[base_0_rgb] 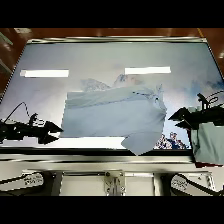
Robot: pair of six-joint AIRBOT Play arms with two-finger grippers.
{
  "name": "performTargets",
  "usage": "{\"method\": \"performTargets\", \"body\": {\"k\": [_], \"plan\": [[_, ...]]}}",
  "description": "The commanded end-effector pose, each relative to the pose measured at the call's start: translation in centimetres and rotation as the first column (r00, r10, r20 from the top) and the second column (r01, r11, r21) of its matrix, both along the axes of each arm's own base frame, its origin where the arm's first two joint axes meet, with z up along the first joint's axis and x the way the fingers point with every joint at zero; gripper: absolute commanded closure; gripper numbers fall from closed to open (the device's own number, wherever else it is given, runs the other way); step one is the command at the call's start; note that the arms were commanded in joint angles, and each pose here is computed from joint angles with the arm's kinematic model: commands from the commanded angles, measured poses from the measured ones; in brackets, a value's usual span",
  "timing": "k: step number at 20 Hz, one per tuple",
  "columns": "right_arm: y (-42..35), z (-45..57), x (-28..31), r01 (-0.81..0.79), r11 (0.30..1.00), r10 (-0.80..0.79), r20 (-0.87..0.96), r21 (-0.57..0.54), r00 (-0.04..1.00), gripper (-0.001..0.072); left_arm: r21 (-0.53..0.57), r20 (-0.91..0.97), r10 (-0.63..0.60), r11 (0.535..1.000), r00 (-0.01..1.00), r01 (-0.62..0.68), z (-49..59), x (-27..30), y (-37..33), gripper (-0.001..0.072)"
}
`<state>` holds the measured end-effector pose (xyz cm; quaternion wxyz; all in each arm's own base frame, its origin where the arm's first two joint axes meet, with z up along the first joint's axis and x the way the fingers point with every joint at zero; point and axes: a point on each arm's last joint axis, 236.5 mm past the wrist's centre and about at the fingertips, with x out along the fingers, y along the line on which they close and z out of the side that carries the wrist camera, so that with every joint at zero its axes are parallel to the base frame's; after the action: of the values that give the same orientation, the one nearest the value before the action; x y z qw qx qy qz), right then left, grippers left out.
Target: Fold the shirts.
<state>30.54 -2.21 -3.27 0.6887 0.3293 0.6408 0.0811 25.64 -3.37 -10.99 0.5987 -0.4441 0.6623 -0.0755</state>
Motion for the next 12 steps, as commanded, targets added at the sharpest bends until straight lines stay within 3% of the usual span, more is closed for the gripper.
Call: {"method": "performTargets", "body": {"k": [1, 5, 7, 8, 12], "plan": [[0.0, 0.0, 0.1, 0.004, 1.000, -0.004, 0.003, 0.000, 1.000, 0.0088, -0.005, -0.015, -0.009, 1.000, 1.000, 0.009, -1.5, 0.6, -1.6, 0.0052], [-0.6, -0.5, -0.5, -0.005, 1.000, 0.005, -0.018, -0.029, 1.000, 0.0087, 0.038, -0.029, 0.038, 0.999, 0.999, -0.037, -2.6, 1.6, -1.9, 0.0503], [-1.4, -1.8, -2.1, -0.014, 0.997, 0.008, -0.083, -0.076, 0.996, 0.0087, 0.044, -0.031, 0.048, 0.998, 0.998, -0.047, -2.7, 1.7, -1.8, 0.0545], [-1.3, -2.6, -3.0, -0.020, 0.997, 0.011, -0.114, -0.077, 0.993, 0.0087, 0.039, -0.028, 0.039, 0.999, 0.999, -0.037, -2.6, 1.6, -1.9, 0.0669], [1.2, -5.7, -5.2, 0.032, 0.999, -0.032, -0.167, -0.002, 0.986, 0.0087, 0.037, -0.010, 0.019, 0.999, 1.000, -0.018, -2.2, 1.6, -2.0, 0.0671]]}}
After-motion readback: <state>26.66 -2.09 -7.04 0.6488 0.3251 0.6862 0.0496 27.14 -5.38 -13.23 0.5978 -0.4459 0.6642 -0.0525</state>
